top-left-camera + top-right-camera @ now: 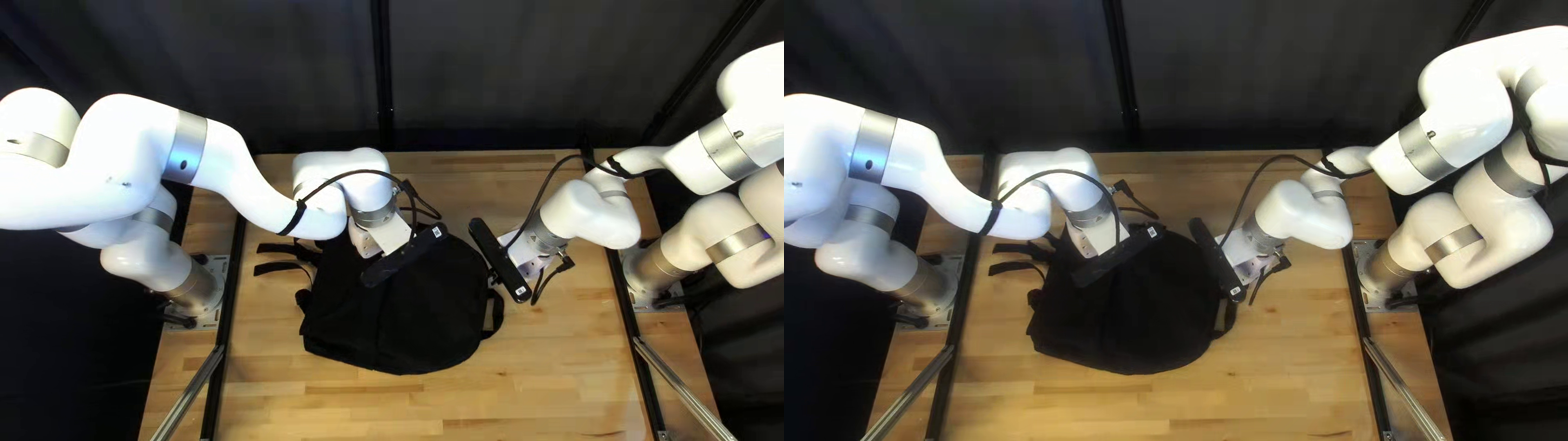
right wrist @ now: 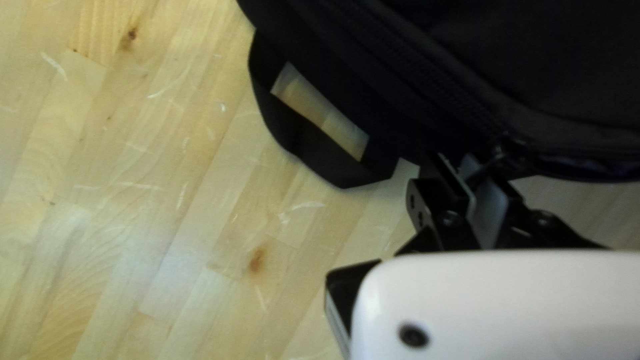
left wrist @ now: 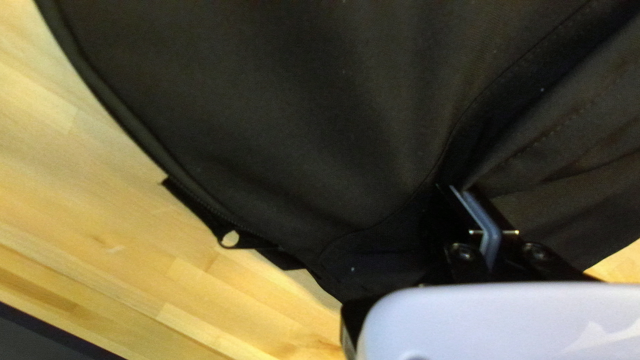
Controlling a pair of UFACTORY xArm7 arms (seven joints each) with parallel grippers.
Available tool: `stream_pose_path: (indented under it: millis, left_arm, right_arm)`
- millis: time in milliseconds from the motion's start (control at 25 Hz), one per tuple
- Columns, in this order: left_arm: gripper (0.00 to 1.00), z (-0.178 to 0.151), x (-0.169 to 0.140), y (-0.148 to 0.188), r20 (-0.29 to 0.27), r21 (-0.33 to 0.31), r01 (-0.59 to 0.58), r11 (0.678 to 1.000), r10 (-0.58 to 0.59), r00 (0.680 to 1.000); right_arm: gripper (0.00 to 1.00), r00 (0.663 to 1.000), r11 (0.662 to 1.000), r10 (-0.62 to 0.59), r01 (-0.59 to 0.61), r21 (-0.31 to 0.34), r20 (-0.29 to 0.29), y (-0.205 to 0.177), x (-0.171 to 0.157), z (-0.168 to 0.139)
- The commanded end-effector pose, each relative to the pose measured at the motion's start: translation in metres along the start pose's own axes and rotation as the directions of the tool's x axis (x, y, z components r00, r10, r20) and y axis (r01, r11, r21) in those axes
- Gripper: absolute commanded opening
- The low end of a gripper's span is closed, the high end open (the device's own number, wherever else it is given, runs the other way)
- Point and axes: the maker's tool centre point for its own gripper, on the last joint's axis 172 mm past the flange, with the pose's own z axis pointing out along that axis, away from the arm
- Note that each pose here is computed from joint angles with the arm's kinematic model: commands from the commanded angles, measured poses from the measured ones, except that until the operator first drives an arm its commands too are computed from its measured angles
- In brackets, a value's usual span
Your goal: Remove a lunch box from a kids backpack
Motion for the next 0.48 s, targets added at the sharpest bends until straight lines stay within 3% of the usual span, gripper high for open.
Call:
stream_pose_path:
  millis: [40, 480]
  left_arm:
    - [0.00, -0.003, -0.002, -0.003, -0.002, 0.008, 0.023, 1.000, -0.023, 1.000]
    - [0.00, -0.001, 0.000, -0.005, -0.012, 0.019, 0.069, 0.997, -0.069, 0.998]
  right_arm:
    - [0.00, 1.000, 1.000, -0.001, 0.001, 0.008, 0.006, -0.010, 0.004, 0.000]
    - [0.00, 1.000, 0.999, -0.019, 0.019, 0.033, 0.014, -0.024, 0.028, 0.010]
